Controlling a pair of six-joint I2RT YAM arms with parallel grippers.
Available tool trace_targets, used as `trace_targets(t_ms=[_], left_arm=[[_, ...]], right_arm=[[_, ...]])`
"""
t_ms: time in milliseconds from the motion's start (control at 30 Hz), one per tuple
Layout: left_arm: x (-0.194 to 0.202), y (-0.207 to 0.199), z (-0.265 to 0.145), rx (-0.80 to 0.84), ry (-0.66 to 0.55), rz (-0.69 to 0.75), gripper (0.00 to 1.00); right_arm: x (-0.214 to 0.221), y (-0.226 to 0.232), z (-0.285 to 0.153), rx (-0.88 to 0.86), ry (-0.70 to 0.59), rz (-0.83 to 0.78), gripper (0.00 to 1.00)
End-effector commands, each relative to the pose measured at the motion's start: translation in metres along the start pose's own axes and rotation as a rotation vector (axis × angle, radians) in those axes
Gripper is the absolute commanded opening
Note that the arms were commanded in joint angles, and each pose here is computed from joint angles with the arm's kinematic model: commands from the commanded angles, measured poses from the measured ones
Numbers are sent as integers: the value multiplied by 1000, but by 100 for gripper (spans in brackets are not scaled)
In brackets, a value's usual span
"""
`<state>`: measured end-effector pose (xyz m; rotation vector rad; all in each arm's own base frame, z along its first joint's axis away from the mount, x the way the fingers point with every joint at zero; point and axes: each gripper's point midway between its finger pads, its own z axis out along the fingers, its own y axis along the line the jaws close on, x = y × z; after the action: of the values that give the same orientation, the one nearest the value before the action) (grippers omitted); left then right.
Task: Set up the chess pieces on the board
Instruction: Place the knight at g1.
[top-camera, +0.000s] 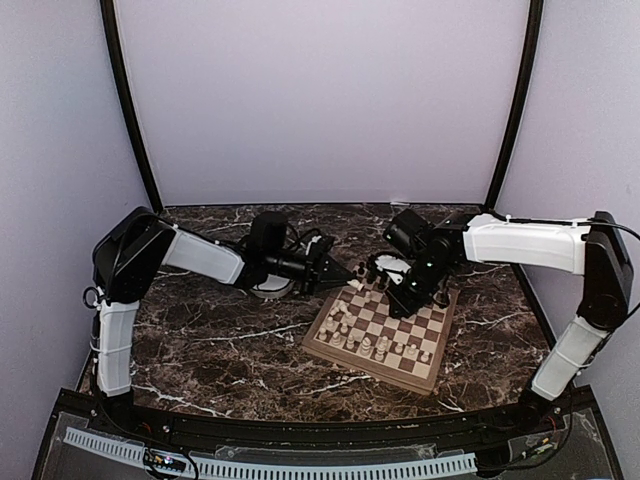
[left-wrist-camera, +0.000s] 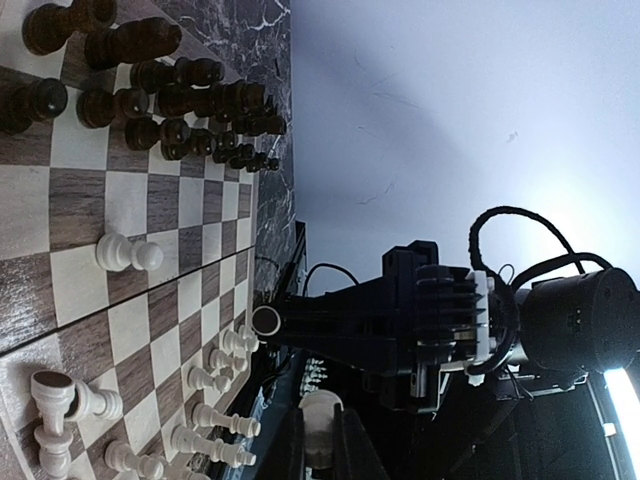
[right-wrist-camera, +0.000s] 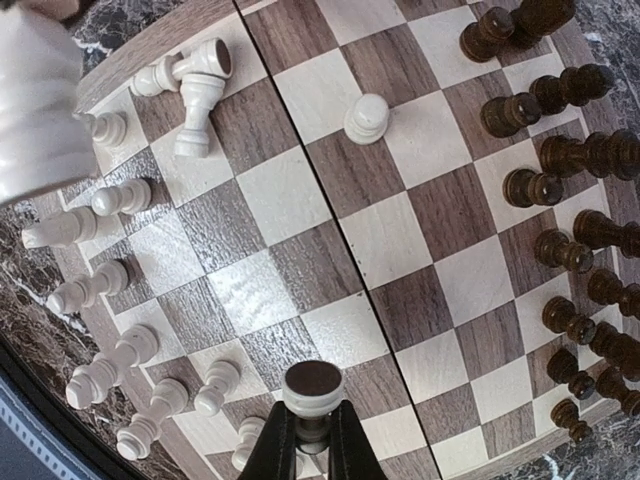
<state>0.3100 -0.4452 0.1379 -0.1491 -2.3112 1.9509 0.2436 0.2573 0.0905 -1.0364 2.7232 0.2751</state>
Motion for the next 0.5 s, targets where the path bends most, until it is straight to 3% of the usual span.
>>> trace_targets(t_ms=[0, 233, 467], left_arm=[[0, -23, -8, -48, -15, 55, 0], [8, -36, -43, -388, -89, 343, 0], [52, -49, -32, -628, 8, 690, 0]], right_arm=[[-8, -9, -4, 42, -48, 27, 3], [10, -20, 11, 31, -7, 79, 3], [14, -21, 23, 0, 19, 98, 2]])
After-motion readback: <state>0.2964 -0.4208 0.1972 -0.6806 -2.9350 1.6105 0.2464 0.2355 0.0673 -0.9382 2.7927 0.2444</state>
